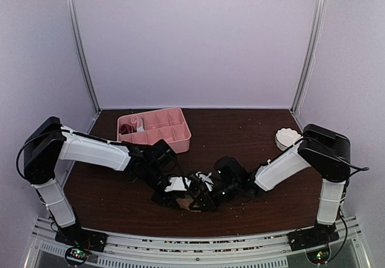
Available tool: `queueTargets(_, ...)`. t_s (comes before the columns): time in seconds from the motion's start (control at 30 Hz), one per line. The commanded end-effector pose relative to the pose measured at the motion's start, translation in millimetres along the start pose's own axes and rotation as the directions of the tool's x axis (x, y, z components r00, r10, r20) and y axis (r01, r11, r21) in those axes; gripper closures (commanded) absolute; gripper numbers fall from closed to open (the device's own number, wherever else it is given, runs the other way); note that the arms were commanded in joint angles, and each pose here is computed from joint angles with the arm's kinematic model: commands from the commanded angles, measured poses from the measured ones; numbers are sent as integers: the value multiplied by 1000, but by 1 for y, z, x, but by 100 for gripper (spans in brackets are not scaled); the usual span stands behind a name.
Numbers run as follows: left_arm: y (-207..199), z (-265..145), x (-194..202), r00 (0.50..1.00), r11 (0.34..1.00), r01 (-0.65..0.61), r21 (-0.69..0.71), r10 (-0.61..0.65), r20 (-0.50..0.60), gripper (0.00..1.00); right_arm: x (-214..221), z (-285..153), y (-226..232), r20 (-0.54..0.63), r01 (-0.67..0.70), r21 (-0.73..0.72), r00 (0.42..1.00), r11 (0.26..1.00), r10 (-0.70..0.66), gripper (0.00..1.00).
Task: Roll the socks
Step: Roll the sock at the center of the board.
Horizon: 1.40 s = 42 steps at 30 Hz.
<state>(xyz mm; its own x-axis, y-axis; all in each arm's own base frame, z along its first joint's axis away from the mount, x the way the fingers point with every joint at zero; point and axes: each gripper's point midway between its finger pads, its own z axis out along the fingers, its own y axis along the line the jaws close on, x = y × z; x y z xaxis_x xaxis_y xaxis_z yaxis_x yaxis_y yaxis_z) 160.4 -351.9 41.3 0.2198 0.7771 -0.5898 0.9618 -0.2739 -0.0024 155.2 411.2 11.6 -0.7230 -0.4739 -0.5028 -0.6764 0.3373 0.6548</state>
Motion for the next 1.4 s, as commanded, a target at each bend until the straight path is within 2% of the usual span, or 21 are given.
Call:
queueTargets(0.0,23,6,4,1000,994,-4,-106,2,-26,58,140,-13,-69,-305,-304,312,865,900,398,100)
queueTargets(0.1,35,9,9,998,988,19,-155,-27,-51,61,134,-10,-68,-290,-316,300,868,900,402,100)
queueTargets(0.23,33,12,5,998,992,39,-120,-44,-41,67,123,-8,-65,-263,-334,291,873,897,410,100)
queueTargets(0.37,27,19,10,995,996,65,-64,-69,-67,86,110,-8,-63,-214,-342,285,888,896,407,97)
queueTargets(0.47,23,24,20,989,994,99,-33,-102,-105,99,101,-10,-63,-167,-344,291,901,893,401,84)
queueTargets(0.73,22,24,43,956,963,264,54,-255,-144,100,61,-27,-55,64,-324,254,946,911,318,72)
queueTargets(0.9,28,29,54,922,926,364,102,-342,-182,100,41,-41,-44,175,-260,240,959,935,222,64)
queueTargets(1.13,36,33,53,900,904,409,125,-377,-217,100,30,-69,-45,250,-174,360,965,917,85,60)
queueTargets(1.23,38,35,57,885,894,430,126,-389,-256,100,26,-91,-47,302,-140,449,953,883,-2,56)
queueTargets(1.27,38,36,58,881,891,434,129,-391,-266,100,21,-102,-46,326,-128,498,944,857,-48,49)
queueTargets(1.3,38,36,59,875,886,444,132,-397,-276,100,17,-112,-45,331,-110,559,938,822,-100,30)
queueTargets(1.33,38,36,60,871,883,450,136,-400,-284,100,12,-124,-42,339,-97,627,928,773,-158,4)
queueTargets(1.37,37,36,59,867,877,459,144,-406,-290,100,7,-140,-41,340,-94,702,915,706,-217,0)
